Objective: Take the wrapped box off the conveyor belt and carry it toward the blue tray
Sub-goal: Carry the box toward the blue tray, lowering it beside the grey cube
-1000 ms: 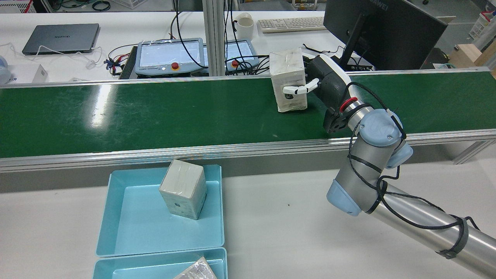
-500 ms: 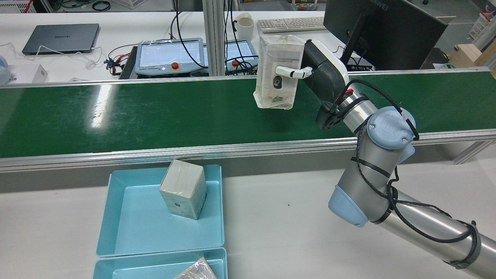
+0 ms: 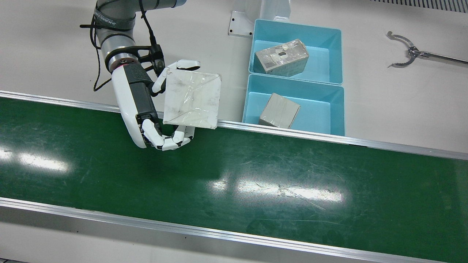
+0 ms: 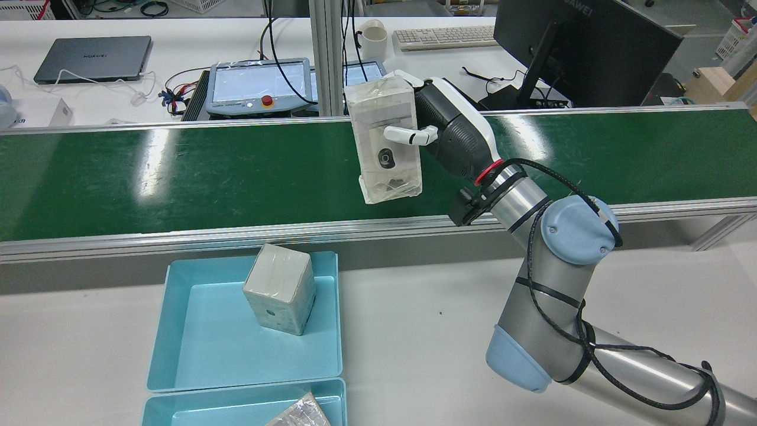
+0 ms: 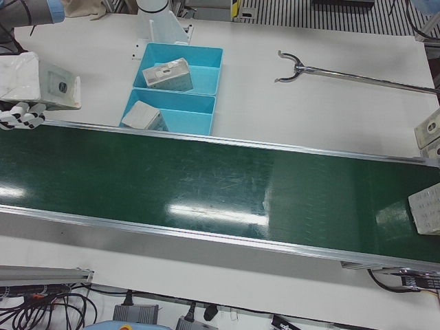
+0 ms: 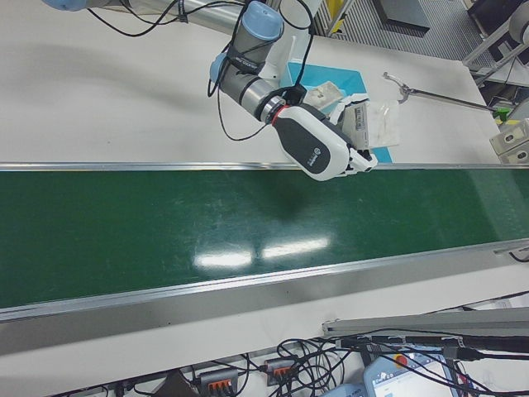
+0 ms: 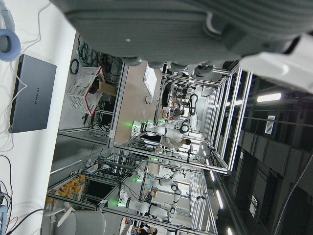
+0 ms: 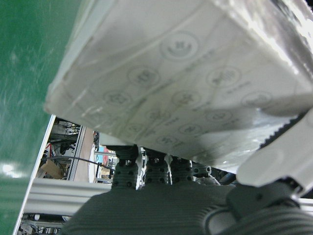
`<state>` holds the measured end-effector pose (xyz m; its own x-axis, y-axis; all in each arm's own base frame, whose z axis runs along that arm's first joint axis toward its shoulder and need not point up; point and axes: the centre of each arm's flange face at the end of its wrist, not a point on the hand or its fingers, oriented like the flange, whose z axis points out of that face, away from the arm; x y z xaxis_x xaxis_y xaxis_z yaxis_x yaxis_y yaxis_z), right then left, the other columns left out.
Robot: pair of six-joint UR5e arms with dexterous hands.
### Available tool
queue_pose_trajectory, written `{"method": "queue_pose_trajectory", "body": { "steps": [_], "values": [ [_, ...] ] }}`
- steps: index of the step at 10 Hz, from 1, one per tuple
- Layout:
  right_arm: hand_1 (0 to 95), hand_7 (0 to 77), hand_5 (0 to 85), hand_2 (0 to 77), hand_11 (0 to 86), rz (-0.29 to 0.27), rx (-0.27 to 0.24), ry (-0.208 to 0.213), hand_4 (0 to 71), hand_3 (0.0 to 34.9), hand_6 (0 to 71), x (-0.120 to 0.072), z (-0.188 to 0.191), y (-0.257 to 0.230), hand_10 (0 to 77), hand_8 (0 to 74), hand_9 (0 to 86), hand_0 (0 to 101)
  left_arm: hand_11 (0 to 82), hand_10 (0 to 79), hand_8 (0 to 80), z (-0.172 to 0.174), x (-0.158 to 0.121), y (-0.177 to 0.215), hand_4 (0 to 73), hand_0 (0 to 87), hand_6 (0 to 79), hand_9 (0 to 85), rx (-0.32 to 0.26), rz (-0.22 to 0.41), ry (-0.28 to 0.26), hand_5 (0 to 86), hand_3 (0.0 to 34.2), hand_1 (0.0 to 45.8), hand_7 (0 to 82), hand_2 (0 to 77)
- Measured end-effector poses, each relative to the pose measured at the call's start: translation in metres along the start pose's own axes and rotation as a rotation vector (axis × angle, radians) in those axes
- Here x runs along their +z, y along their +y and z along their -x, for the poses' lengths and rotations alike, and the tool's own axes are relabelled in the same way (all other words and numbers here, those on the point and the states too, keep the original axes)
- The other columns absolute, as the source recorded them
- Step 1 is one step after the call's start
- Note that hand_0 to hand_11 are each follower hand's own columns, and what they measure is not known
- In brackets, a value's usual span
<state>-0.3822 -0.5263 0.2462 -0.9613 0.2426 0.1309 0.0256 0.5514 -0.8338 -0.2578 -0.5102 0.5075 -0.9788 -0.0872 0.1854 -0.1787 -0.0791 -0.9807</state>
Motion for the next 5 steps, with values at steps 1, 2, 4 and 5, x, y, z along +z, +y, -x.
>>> {"method": "queue_pose_trajectory", "body": {
  "steps": [1,2,4,5],
  "values": [
    [0.5,48.0,69.8,32.7,70.4,0.015,0.011,0.01,8.7,0.0,42.0,0.0,-0.017,0.012,58.9,57.8,71.4,43,0.5,0.5,0.5,0.0,0.0,0.0,0.0,0.0,0.0,0.0,0.0,0.0,0.0,1.1,0.0,0.0,0.5,0.5],
    [0.5,47.5,69.8,30.0,70.4,0.033,0.024,0.017,7.6,0.0,42.0,0.0,-0.035,0.026,56.2,56.2,68.7,43,0.5,0.5,0.5,0.0,0.0,0.0,0.0,0.0,0.0,0.0,0.0,0.0,0.0,1.1,0.0,0.0,0.0,0.5],
    [0.5,47.5,69.8,27.3,70.4,0.051,0.053,0.012,7.1,0.0,42.0,-0.007,-0.071,0.049,51.8,51.3,61.6,43,0.5,0.5,0.5,0.0,0.0,0.0,0.0,0.0,0.0,0.0,0.0,0.0,0.0,1.1,0.0,0.0,0.0,0.5],
    [0.5,47.5,69.8,27.3,70.4,0.058,0.063,0.007,7.1,0.0,42.0,-0.009,-0.089,0.065,49.6,51.3,61.6,43,0.5,0.5,0.5,0.0,0.0,0.0,0.0,0.0,0.0,0.0,0.0,0.0,0.0,1.1,0.0,0.0,0.0,0.5]
  ]
}}
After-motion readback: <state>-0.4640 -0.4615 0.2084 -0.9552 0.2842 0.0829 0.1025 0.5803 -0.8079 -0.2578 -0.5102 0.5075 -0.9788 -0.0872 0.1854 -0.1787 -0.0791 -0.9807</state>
